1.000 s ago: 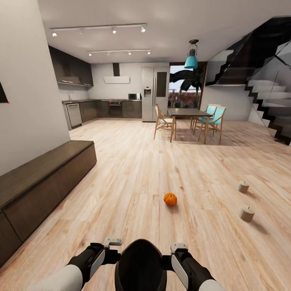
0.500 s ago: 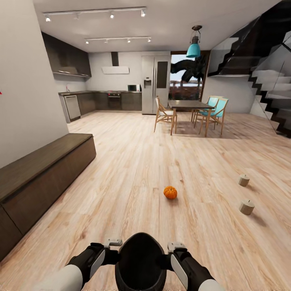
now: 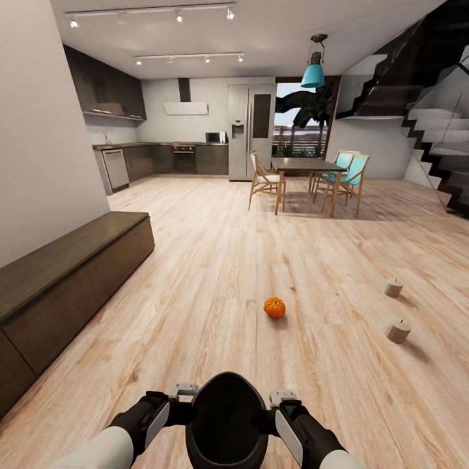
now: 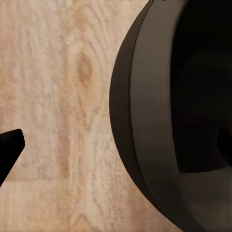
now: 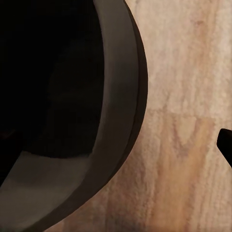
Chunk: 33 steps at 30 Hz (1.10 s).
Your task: Place each of the two pumpkins and all three candles from the living room inside a cabinet in the living room (use any cabinet), then make sure every cabinet is closed, and position the cauldron so it is next to a table in the living room.
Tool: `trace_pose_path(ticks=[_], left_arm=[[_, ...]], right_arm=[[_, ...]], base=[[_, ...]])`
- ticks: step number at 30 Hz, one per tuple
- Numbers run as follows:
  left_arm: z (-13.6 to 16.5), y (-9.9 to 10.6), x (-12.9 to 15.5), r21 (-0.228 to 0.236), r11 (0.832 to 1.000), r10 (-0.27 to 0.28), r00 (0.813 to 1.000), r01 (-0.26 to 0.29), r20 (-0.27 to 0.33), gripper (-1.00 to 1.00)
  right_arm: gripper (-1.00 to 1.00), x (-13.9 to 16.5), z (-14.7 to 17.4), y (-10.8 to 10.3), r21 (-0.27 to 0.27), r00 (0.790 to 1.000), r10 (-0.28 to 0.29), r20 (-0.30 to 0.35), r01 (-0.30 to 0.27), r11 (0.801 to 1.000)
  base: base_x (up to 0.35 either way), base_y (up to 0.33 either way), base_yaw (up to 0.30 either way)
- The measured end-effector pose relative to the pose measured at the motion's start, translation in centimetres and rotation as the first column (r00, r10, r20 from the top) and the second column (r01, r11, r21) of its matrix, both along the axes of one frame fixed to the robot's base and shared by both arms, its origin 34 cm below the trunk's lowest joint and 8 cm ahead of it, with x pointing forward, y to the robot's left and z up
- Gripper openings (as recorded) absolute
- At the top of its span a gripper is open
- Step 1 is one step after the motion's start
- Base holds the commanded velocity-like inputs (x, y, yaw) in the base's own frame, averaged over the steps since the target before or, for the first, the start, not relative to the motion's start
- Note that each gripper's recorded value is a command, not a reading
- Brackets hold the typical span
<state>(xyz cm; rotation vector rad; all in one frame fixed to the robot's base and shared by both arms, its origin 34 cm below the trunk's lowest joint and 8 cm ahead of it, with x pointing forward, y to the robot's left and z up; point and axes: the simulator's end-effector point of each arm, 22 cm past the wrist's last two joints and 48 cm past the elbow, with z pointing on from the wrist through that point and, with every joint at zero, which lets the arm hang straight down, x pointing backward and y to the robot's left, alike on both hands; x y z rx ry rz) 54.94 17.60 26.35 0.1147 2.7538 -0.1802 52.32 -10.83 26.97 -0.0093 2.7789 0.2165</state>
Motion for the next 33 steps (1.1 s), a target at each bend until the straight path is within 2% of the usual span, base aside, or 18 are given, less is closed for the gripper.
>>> trace_pose_path(ticks=[5, 13, 25, 33], left_arm=[[0.0, -0.2, 0.0, -0.008, 1.0, -0.004, 1.0, 0.004, 0.001, 1.0], [0.3, -1.7, -0.1, -0.07, 0.997, -0.03, 1.0, 0.03, 0.0, 1.0], [0.5, -1.9, 0.1, -0.081, 0.996, -0.033, 0.999, 0.034, 0.012, 1.0], [0.6, -1.9, 0.5, -0.082, 0.996, -0.033, 0.999, 0.035, 0.026, 1.0]], right_arm=[[1.0, 0.0, 0.0, 0.3, 0.011, 1.0, 0.005, 0.001, -0.005, 1.0], [1.0, -0.1, 0.2, 1.4, 0.059, 1.0, 0.021, 0.001, -0.021, 0.998], [1.0, 0.0, 0.3, 1.5, 0.065, 1.0, 0.023, 0.005, -0.024, 0.998], [1.0, 1.1, 1.2, 1.6, 0.067, 0.999, 0.022, 0.033, -0.024, 0.997]], base=[[0.0, 0.0, 0.0], [0.0, 0.0, 0.0], [0.0, 0.0, 0.0], [0.0, 0.0, 0.0]])
